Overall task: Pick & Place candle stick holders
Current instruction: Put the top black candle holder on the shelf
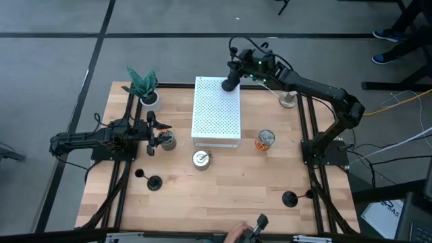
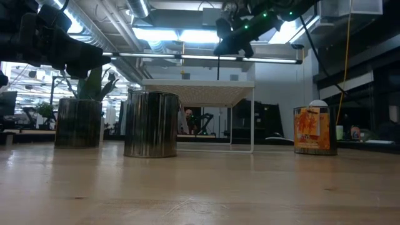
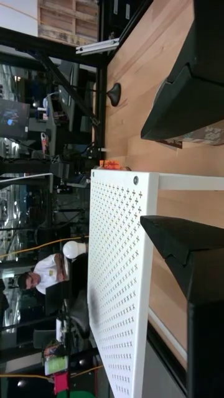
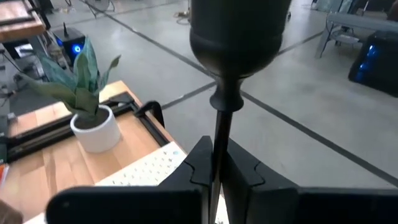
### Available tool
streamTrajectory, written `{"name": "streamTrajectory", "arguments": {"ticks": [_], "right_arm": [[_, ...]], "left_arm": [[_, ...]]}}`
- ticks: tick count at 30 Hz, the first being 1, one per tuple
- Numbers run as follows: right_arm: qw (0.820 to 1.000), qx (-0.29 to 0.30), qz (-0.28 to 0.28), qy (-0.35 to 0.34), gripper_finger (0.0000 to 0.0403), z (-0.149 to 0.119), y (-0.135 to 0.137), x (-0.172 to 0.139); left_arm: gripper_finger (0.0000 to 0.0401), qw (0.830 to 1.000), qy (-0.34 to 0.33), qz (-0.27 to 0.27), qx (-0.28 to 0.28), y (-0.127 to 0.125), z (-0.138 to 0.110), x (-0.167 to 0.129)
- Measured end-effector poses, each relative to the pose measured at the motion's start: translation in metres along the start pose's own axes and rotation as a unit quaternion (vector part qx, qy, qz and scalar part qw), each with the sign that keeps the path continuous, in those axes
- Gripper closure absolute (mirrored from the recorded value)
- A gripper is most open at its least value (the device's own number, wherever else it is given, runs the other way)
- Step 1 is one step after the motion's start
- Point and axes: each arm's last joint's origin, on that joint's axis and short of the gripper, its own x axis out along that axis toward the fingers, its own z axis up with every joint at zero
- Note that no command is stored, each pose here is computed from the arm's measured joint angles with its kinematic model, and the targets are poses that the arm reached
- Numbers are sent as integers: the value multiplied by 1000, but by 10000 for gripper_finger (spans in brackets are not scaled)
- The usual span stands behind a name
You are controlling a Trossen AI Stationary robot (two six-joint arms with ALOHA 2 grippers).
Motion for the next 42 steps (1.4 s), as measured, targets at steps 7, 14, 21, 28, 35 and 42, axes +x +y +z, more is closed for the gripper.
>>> {"name": "streamTrajectory", "arguments": {"ticks": [7,14,21,28,35,42], "right_arm": [[1000,0,-7,18,387,-4,-1,0],[999,0,-51,17,373,-4,-3,0],[998,1,-67,14,345,-5,-4,3],[998,5,-66,13,359,-11,-4,14],[999,13,-52,-1,383,-8,-3,14],[999,14,-41,-15,381,-5,-1,14]], "left_arm": [[194,1000,0,0,0,0,0,0],[194,1000,0,0,0,0,0,0],[194,1000,0,0,0,0,0,0],[194,1000,0,0,0,0,0,0],[194,1000,0,0,0,0,0,0],[194,1000,0,0,0,0,0,0]]}}
